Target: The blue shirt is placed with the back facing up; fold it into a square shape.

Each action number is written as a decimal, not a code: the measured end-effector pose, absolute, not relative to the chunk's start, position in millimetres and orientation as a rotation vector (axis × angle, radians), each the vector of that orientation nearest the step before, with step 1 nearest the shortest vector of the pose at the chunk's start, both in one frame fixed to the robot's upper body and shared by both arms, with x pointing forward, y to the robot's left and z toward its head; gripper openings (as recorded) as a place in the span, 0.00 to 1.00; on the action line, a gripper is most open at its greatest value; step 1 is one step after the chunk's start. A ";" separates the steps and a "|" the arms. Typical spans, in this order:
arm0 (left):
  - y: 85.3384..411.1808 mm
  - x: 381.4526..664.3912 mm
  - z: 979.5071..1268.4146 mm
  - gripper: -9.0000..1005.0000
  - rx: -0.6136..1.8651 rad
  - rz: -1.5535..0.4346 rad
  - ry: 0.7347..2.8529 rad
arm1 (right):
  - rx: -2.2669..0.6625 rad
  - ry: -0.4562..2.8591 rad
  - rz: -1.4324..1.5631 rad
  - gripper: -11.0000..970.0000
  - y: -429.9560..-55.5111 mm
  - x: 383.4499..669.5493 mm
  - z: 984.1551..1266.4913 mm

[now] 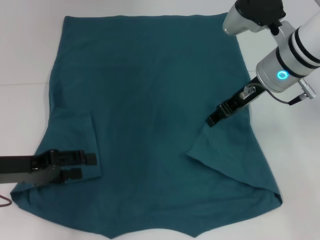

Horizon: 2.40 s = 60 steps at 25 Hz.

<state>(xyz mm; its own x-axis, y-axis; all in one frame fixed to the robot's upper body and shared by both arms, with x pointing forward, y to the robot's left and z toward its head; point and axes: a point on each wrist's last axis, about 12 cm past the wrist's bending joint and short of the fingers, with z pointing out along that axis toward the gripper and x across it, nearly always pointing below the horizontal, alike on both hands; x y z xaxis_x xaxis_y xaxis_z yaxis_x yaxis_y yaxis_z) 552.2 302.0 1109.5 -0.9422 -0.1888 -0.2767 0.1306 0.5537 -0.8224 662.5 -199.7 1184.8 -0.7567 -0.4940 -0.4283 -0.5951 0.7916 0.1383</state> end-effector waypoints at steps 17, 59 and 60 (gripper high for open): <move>360.6 518.8 1100.0 0.76 -0.413 -1.327 2.358 | -0.278 2.290 1.314 0.82 -294.7 618.2 1173.3; 383.1 523.8 1066.1 0.76 -0.603 -0.945 2.469 | -0.208 2.318 1.294 0.69 -308.8 609.4 1161.8; 382.8 523.8 1065.9 0.76 -0.603 -0.946 2.470 | -0.208 2.318 1.294 0.69 -308.8 609.4 1161.9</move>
